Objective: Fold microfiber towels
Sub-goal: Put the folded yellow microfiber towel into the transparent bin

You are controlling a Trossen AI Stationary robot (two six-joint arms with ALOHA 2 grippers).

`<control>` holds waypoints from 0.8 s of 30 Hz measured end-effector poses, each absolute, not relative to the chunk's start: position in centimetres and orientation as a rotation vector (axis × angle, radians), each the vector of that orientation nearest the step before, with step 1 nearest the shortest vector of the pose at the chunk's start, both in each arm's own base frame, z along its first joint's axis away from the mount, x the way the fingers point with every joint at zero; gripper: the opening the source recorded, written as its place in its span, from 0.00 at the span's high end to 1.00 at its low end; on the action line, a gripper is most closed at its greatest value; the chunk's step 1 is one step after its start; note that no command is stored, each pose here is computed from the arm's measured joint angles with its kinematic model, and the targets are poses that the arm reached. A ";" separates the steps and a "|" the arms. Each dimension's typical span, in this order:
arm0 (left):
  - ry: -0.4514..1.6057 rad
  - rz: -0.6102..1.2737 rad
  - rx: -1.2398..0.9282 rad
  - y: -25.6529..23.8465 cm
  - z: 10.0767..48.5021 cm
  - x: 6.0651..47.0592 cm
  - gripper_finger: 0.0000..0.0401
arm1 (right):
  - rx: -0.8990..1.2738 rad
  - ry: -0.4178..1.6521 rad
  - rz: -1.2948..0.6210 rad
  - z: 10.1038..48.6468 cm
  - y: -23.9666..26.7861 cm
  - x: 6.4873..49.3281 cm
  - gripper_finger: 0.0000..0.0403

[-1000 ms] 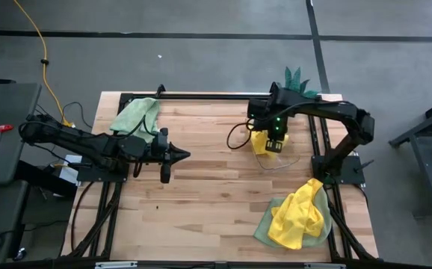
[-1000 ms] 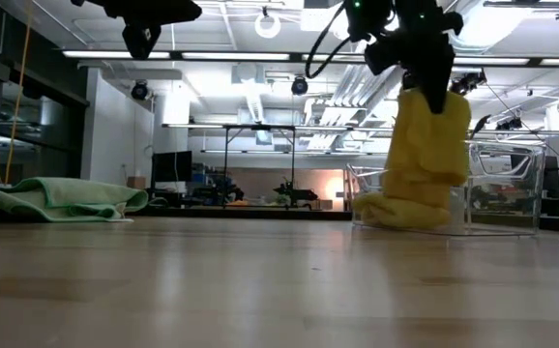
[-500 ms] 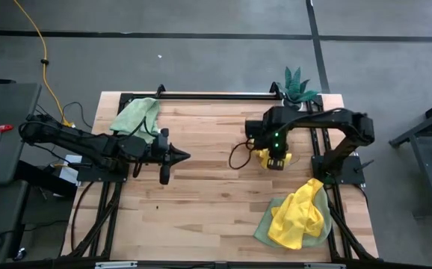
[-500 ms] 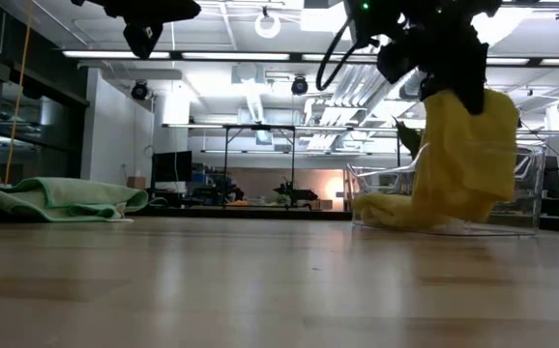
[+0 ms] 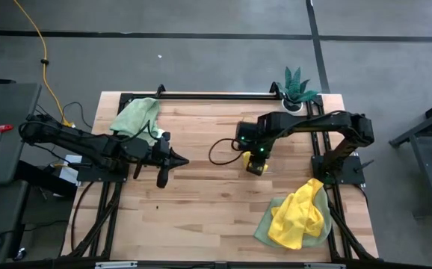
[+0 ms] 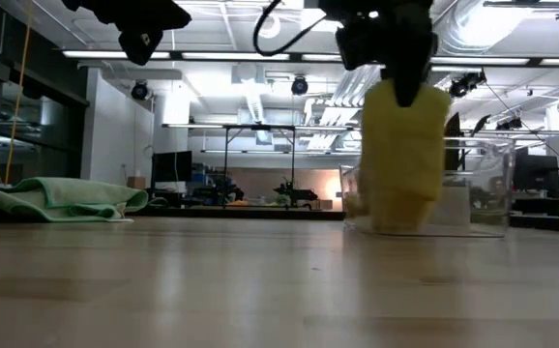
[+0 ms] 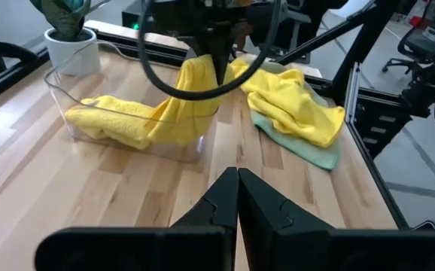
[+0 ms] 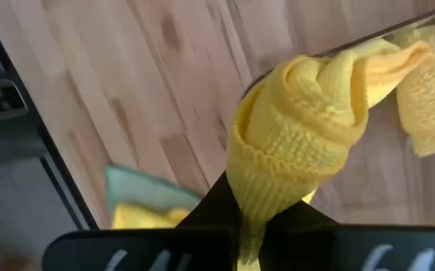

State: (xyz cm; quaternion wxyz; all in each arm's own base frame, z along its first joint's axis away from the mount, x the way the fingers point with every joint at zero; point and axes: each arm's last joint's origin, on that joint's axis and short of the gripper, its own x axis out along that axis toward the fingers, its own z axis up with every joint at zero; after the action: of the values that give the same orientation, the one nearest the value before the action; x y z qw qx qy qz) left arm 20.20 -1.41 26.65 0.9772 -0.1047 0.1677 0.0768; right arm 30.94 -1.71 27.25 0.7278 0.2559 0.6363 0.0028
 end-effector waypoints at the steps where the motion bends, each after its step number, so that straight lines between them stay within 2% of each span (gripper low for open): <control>1: 0.338 0.155 -0.212 -1.4 26.7 20.2 1.00 | 0.566 1.380 0.007 27.3 -1.7 31.2 1.00; 5: 0.338 0.155 -0.211 -1.4 26.7 20.2 1.00 | 0.559 1.323 0.027 27.7 -1.8 31.7 1.00; 10: 0.337 0.157 -0.211 -1.4 26.7 20.2 1.00 | 0.422 1.499 0.018 29.4 -3.0 29.6 1.00; 16: 0.334 0.170 -0.222 -1.4 26.7 20.2 1.00 | 0.333 1.519 0.080 30.0 -5.5 28.7 1.00; 24: 0.326 0.194 -0.255 -1.3 26.7 20.2 1.00 | 0.381 1.368 0.403 29.4 -6.2 29.7 1.00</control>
State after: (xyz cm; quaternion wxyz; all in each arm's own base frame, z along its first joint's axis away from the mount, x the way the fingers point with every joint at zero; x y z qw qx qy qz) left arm 20.19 -1.31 26.68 0.9740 -0.1262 0.1618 0.0963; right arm 29.73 -6.15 29.37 0.7398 0.1736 0.6237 0.1835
